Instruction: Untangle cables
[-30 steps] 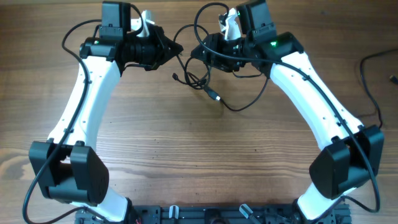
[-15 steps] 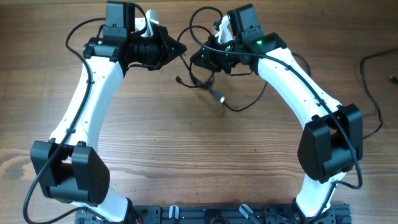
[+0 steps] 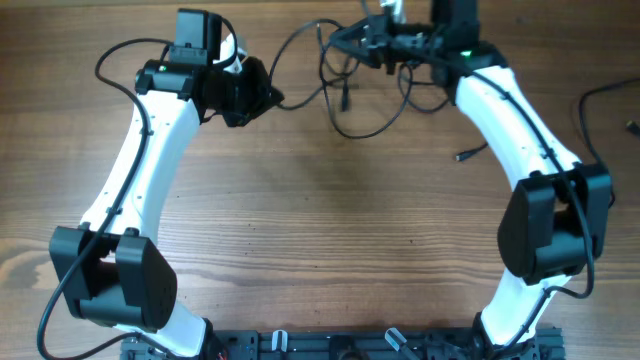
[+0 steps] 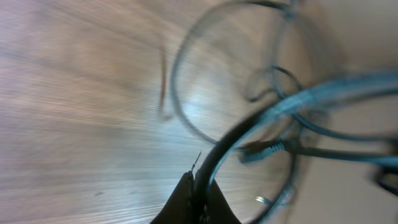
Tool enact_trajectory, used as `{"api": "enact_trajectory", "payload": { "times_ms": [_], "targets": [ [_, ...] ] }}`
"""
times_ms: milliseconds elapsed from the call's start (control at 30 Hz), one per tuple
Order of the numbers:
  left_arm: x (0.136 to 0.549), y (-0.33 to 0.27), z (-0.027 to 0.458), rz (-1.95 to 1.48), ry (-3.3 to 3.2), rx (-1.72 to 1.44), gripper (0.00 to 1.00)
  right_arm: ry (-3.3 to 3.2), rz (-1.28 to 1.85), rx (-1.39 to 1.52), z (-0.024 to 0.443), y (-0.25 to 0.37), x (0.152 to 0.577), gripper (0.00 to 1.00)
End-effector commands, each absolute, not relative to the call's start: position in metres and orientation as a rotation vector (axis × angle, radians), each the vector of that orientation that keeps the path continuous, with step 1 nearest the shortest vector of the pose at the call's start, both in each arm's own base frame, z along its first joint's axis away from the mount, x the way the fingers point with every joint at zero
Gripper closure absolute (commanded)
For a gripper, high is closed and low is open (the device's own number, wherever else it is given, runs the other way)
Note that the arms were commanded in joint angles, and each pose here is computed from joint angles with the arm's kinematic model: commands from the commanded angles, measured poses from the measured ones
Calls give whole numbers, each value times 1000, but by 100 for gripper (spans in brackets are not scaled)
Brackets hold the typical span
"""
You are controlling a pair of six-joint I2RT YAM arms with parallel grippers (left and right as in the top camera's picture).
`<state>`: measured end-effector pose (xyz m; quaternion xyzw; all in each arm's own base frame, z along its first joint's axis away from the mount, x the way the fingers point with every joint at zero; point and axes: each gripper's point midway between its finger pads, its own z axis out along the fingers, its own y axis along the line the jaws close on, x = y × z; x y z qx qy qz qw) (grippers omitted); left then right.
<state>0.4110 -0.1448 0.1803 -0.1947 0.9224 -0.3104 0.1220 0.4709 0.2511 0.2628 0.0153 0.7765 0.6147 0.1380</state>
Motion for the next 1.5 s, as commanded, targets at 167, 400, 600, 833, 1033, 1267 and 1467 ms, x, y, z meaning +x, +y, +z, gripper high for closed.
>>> {"api": "enact_trajectory", "payload": {
  "times_ms": [167, 400, 600, 833, 1033, 1267, 1467],
  "targets": [
    [413, -89, 153, -420, 2706, -669, 96, 2112, 1876, 63, 323, 150, 464, 96],
    [418, -118, 164, -640, 2698, -512, 96, 2340, 1581, 147, 252, 149, 454, 96],
    [419, -185, 221, -1231, 2506, -50, 96, 2479, 1431, -44, 223, 188, 428, 92],
    [426, -179, 271, -1626, 2331, -118, 96, 2462, 1434, -220, 223, 207, 414, 55],
    [429, -164, 268, -1619, 2342, -195, 96, 2439, 1457, -261, 226, 209, 412, 52],
    [433, -160, 263, -1675, 2399, -541, 96, 2446, 1472, -320, 226, 226, 403, 52],
    [438, -157, 258, -1711, 2408, -867, 96, 2558, 1389, -203, 213, 245, 400, 52]
  ]
}}
